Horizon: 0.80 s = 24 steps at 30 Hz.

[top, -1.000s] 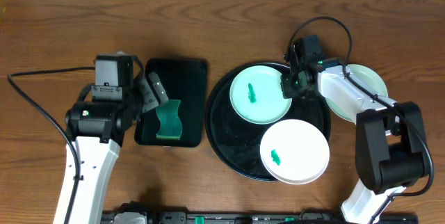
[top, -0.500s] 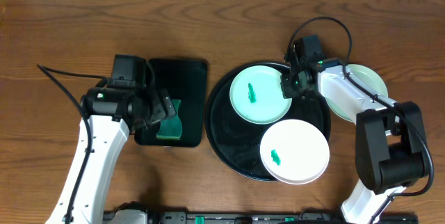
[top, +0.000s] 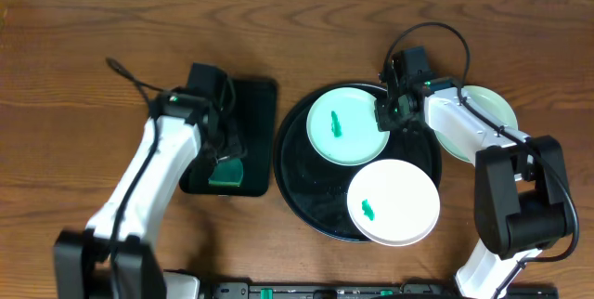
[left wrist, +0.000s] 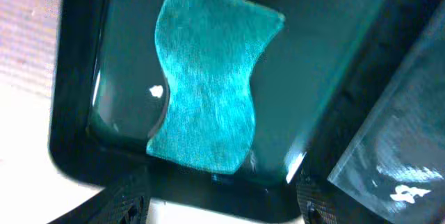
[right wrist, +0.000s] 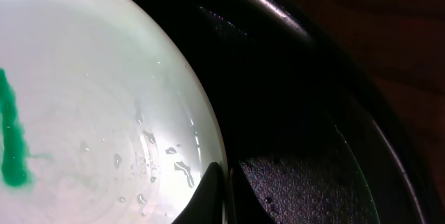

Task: Clean dirty plates on tray and stack at the side
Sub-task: 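Lower the left gripper into the sponge tray and grasp the green sponge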

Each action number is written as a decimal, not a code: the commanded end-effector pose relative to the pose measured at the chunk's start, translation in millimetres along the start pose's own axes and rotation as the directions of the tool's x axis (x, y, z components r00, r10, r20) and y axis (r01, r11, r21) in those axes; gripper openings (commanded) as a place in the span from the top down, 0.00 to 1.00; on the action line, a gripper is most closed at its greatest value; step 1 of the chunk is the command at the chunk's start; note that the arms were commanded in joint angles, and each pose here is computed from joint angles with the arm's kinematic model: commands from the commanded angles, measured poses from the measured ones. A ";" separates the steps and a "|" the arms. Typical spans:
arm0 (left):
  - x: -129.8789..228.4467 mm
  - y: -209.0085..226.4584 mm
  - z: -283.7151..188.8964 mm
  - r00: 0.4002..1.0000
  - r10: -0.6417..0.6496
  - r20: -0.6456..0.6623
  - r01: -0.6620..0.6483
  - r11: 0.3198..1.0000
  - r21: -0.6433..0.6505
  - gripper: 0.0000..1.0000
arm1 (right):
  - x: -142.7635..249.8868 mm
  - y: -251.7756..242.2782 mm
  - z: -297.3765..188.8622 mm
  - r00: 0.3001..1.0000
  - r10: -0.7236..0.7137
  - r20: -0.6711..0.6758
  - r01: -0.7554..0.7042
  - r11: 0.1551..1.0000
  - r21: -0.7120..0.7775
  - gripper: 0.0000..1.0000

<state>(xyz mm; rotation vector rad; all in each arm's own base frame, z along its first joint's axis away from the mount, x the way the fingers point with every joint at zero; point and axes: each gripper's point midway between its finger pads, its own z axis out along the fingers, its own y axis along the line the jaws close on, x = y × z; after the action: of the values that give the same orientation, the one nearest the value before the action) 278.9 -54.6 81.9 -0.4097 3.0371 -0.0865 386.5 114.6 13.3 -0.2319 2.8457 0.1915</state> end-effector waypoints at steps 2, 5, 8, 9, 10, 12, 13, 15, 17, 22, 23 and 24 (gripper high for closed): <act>-23.9 7.0 7.1 0.998 0.033 0.055 -0.028 0.996 -0.082 0.32 | 2.3 -3.7 2.4 1.000 0.017 -0.007 -0.017 1.000 0.002 0.99; -31.0 5.4 14.7 0.996 0.064 0.063 -0.059 0.994 -0.088 0.37 | 2.3 -3.7 2.4 1.000 0.017 -0.007 -0.017 1.000 0.002 0.99; -31.6 5.5 21.0 0.994 0.096 0.047 -0.092 0.991 -0.094 0.42 | 2.3 -3.7 2.4 1.000 0.017 -0.007 -0.017 1.000 0.002 0.99; -31.5 5.6 22.5 0.993 0.108 0.043 -0.103 0.990 -0.096 0.43 | 2.3 -3.7 2.4 1.000 0.017 -0.007 -0.017 1.000 0.002 0.99; -31.3 5.7 24.0 0.993 0.115 0.038 -0.111 0.989 -0.098 0.43 | 2.3 -3.7 2.4 1.000 0.017 -0.007 -0.017 1.000 0.002 0.99; -30.5 6.3 27.8 0.993 0.117 0.026 -0.114 0.988 -0.102 0.43 | 2.3 -3.7 2.4 1.000 0.017 -0.007 -0.017 1.000 0.002 0.99; -30.0 6.5 29.6 0.993 0.117 0.020 -0.114 0.988 -0.104 0.43 | 2.3 -3.7 2.4 1.000 0.017 -0.007 -0.017 1.000 0.002 0.99; -28.9 7.0 33.9 0.993 0.117 0.006 -0.116 0.987 -0.108 0.43 | 2.5 -3.7 2.4 1.000 0.017 -0.007 -0.017 1.000 0.002 0.98; -27.5 7.9 38.9 0.993 0.116 -0.011 -0.117 0.987 -0.113 0.43 | 2.3 -3.7 2.4 1.000 0.017 -0.007 -0.017 1.000 0.002 0.98; -24.2 7.9 48.9 0.993 0.114 -0.041 -0.118 0.987 -0.113 0.43 | 2.3 -3.7 2.4 1.000 0.017 -0.007 -0.017 1.000 0.002 0.98; -24.0 8.0 50.3 0.993 0.114 -0.044 -0.118 0.986 -0.114 0.43 | 2.3 -3.7 2.4 1.000 0.017 -0.007 -0.017 1.000 0.002 0.98; -23.7 8.2 51.5 0.992 0.114 -0.046 -0.119 0.986 -0.115 0.43 | 2.5 -3.7 2.4 1.000 0.017 -0.007 -0.017 1.000 0.002 0.98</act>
<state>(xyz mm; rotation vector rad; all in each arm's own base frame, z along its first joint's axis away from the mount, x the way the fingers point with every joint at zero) 296.1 -42.2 30.8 -0.2678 3.1164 0.0885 386.5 114.6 13.3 -0.2325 2.8457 0.1914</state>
